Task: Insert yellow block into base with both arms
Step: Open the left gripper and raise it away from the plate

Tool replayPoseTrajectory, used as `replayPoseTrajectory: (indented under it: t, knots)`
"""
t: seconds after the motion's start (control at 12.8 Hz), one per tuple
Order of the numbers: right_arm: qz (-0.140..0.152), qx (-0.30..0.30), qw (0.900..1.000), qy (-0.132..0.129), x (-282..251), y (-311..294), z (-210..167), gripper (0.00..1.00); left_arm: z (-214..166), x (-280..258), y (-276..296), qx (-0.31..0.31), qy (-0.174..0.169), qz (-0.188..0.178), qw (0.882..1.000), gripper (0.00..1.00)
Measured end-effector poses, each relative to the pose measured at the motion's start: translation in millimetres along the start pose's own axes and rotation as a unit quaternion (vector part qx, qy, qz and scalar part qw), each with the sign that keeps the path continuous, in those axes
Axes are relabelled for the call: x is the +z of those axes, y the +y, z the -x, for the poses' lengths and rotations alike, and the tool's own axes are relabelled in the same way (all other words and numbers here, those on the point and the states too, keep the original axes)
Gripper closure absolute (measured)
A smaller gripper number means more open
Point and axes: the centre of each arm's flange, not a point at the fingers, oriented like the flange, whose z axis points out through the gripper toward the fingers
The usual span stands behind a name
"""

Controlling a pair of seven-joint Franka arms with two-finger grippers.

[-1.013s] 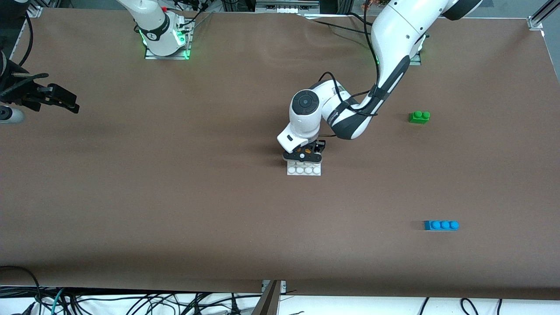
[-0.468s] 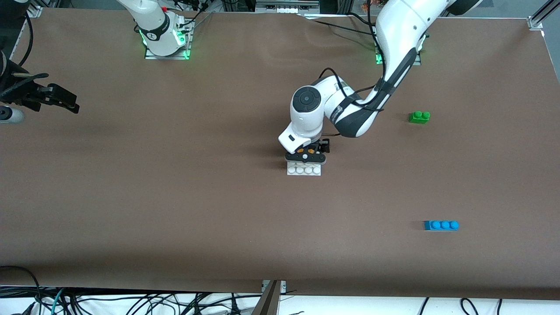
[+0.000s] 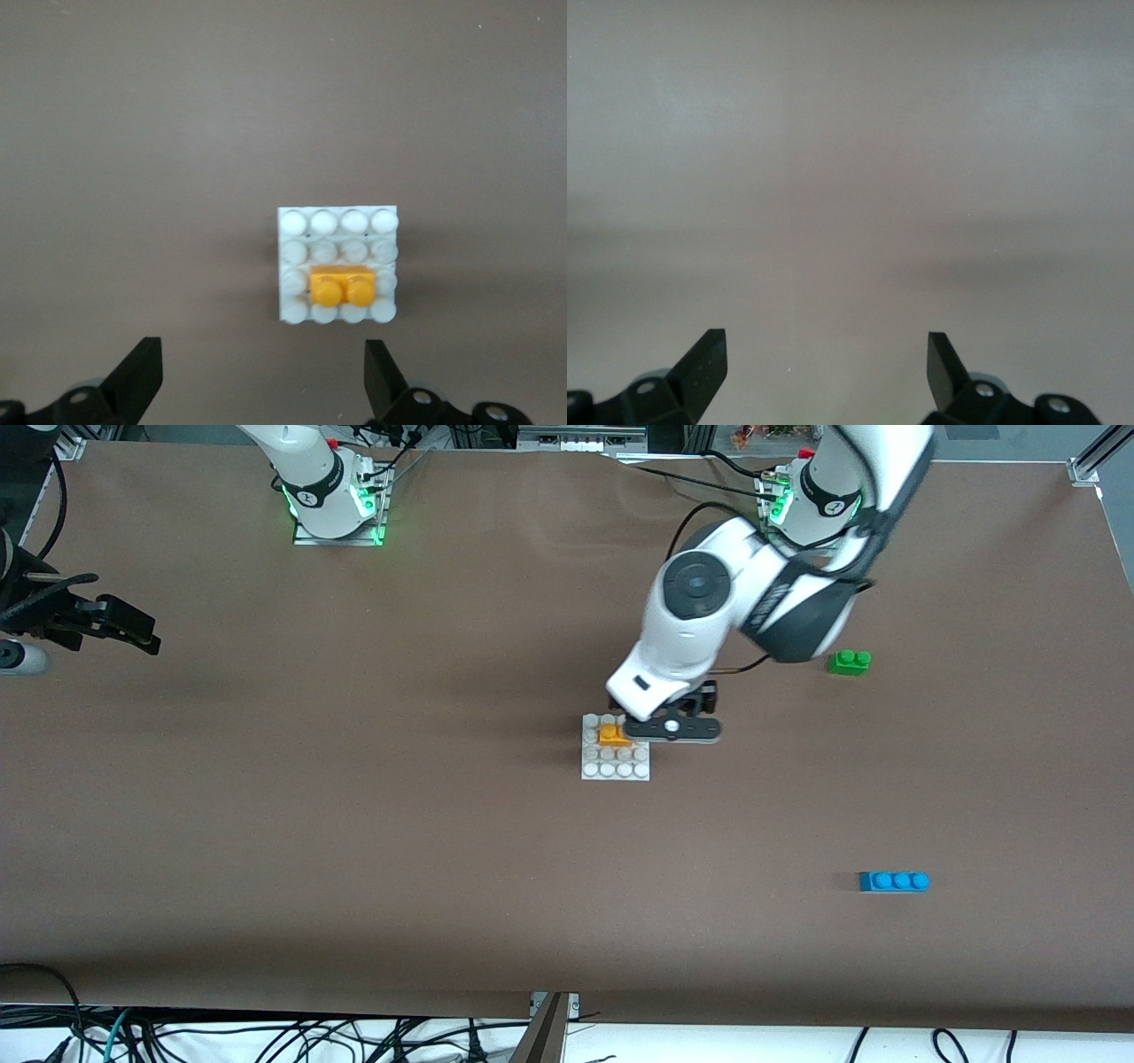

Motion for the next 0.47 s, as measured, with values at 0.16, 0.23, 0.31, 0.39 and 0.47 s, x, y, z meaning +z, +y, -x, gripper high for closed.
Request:
replayPoseTrajectory:
  t: [0.16,0.23,0.31,0.39,0.47]
  knots:
    - [0.0,0.0,1.0,0.0,0,0,0,0.0,-3,-46,-35,0.006,-0.031,-0.024,0.999,0.0]
    - [0.0,0.0,1.0,0.0,0,0,0,0.0,-2,-70,-47,0.011,-0.044,-0.034,0.998,0.0]
    - [0.0,0.0,1.0,0.0,0,0,0,0.0,-2,-92,-61,0.016,-0.054,-0.039,0.998,0.0]
    - [0.0,0.0,1.0,0.0,0,0,0,0.0,-4,-109,-76,0.021,-0.059,-0.04,0.997,0.0]
    - [0.0,0.0,1.0,0.0,0,0,0,0.0,-9,-122,-94,0.029,-0.061,-0.038,0.997,0.0]
